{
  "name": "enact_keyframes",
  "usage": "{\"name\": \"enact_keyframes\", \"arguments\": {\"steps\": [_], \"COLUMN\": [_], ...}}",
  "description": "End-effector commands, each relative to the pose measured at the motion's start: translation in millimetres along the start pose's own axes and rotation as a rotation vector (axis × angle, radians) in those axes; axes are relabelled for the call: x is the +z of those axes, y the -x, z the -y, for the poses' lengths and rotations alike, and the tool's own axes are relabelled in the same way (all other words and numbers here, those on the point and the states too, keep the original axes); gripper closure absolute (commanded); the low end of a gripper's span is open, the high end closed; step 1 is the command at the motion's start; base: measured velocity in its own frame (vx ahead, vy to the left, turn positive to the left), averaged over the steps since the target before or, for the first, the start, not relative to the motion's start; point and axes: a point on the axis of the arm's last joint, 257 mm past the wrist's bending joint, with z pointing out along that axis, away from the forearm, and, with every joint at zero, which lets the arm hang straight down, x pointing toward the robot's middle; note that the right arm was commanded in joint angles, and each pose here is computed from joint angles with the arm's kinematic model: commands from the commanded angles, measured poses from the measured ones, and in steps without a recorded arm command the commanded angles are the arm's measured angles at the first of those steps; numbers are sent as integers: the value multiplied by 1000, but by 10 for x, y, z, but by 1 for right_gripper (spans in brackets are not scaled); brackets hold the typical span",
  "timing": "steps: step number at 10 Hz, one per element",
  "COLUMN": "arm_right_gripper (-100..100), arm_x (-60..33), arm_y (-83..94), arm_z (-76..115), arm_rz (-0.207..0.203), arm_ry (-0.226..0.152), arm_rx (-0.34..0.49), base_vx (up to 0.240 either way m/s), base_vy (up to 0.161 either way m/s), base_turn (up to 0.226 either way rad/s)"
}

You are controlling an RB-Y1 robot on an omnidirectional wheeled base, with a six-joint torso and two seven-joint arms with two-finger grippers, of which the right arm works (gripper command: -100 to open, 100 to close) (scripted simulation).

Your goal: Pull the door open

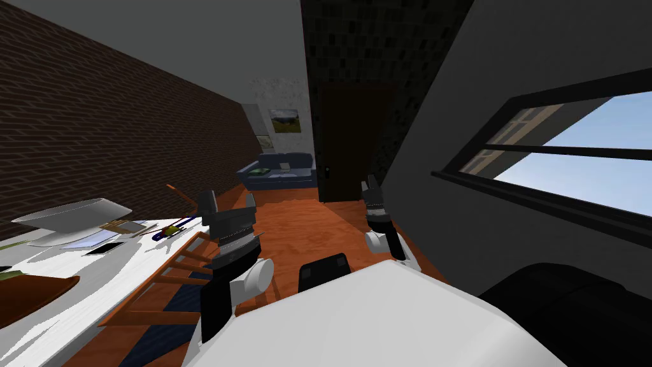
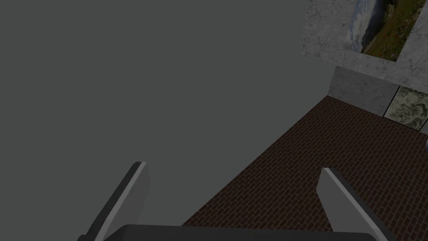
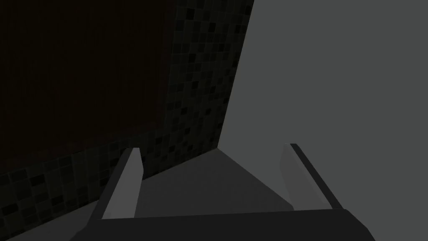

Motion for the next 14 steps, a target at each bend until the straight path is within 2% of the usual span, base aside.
{"name": "enact_keyframes", "arguments": {"steps": [1,6,14], "arm_right_gripper": [-100,-100,-100], "arm_x": [-12,-55,-151], "arm_y": [28,141,395], "arm_z": [71,304,719], "arm_rz": [5,31,111], "arm_ry": [-10,-42,-95], "arm_rx": [35,149,346], "base_vx": [162,83,98], "base_vy": [-45,-16,-31], "base_turn": [122,121,126]}}
